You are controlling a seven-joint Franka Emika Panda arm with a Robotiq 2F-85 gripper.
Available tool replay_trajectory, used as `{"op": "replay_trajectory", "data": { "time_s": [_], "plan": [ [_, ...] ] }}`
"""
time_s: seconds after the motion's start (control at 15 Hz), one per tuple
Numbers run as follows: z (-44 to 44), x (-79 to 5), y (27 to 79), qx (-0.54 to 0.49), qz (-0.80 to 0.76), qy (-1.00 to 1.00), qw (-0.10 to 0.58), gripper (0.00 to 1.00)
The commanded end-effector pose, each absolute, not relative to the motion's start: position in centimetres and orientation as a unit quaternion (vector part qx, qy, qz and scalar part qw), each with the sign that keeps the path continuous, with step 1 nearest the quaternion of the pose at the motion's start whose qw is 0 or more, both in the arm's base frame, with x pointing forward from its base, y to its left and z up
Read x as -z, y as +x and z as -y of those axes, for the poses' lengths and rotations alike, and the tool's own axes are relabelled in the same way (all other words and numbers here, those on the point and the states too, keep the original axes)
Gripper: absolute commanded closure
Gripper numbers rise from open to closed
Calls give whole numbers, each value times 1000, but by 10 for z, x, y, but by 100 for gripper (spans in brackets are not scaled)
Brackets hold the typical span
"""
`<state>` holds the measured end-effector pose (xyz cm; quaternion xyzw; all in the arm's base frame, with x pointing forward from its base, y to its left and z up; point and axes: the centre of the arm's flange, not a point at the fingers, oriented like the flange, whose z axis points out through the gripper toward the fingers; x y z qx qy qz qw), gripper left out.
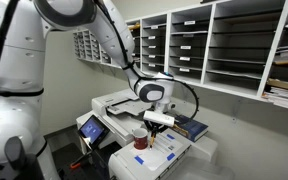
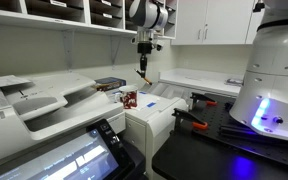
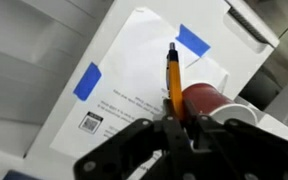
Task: Take the pen out of the mug
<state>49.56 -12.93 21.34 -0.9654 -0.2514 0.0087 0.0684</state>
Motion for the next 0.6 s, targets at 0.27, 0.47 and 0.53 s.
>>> {"op": "replay_trajectory", "data": {
  "time_s": [0.27, 0.47, 0.53],
  "plan": [
    [137, -113, 515, -174, 112, -977, 59, 96],
    [151, -105, 508, -217, 98, -970, 49, 96],
    [152, -105, 507, -230, 105, -966, 49, 87]
  ]
}}
